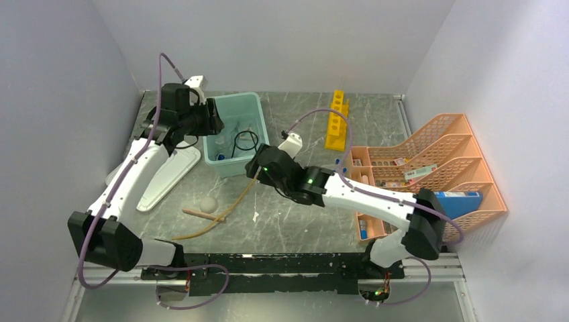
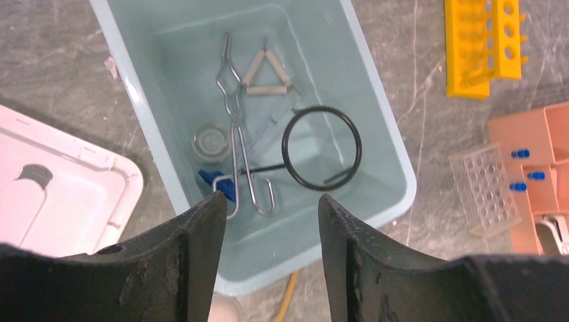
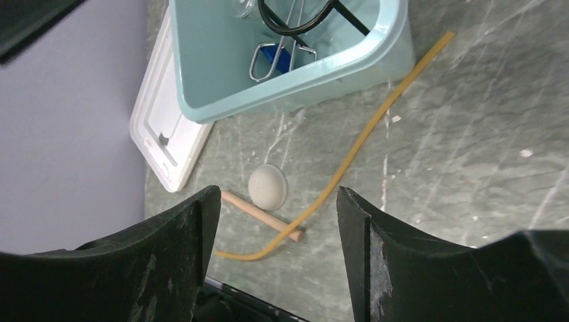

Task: Organize the chemistry lab equipment
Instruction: Place the chemistry item in the storage box, then adjust the storage box at the center of the board.

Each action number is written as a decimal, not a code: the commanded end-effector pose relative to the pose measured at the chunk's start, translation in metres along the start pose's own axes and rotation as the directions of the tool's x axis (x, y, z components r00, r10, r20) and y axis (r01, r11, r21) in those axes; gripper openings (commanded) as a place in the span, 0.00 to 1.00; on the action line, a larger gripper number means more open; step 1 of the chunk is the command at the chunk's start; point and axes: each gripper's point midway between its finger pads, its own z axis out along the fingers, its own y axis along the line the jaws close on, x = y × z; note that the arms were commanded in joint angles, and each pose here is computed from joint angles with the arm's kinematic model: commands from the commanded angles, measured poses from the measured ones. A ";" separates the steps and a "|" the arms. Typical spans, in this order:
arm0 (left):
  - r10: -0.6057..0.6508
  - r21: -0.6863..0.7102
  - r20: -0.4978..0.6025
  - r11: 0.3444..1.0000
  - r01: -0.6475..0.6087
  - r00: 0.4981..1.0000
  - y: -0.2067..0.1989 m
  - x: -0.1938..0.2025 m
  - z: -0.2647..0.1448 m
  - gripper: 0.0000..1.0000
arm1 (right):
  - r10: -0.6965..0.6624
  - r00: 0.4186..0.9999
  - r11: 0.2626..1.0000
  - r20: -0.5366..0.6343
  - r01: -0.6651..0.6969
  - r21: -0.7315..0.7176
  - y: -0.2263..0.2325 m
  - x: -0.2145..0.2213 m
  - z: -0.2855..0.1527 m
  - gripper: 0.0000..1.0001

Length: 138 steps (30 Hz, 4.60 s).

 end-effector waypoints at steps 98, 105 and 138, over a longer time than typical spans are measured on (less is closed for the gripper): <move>0.262 -0.165 0.206 0.959 -0.231 0.943 -0.027 0.013 -0.102 0.70 | -0.184 0.945 0.954 -0.272 0.238 0.182 -0.142 -0.022 0.077 0.00; 0.267 -0.158 0.203 0.958 -0.238 0.942 -0.028 0.015 -0.100 0.70 | -0.191 0.950 0.960 -0.246 0.233 0.152 -0.156 -0.046 0.063 0.00; 0.275 -0.150 0.197 0.957 -0.248 0.941 -0.027 0.023 -0.097 0.71 | -0.018 1.000 0.998 0.016 0.019 -0.057 -0.073 -0.158 0.078 0.00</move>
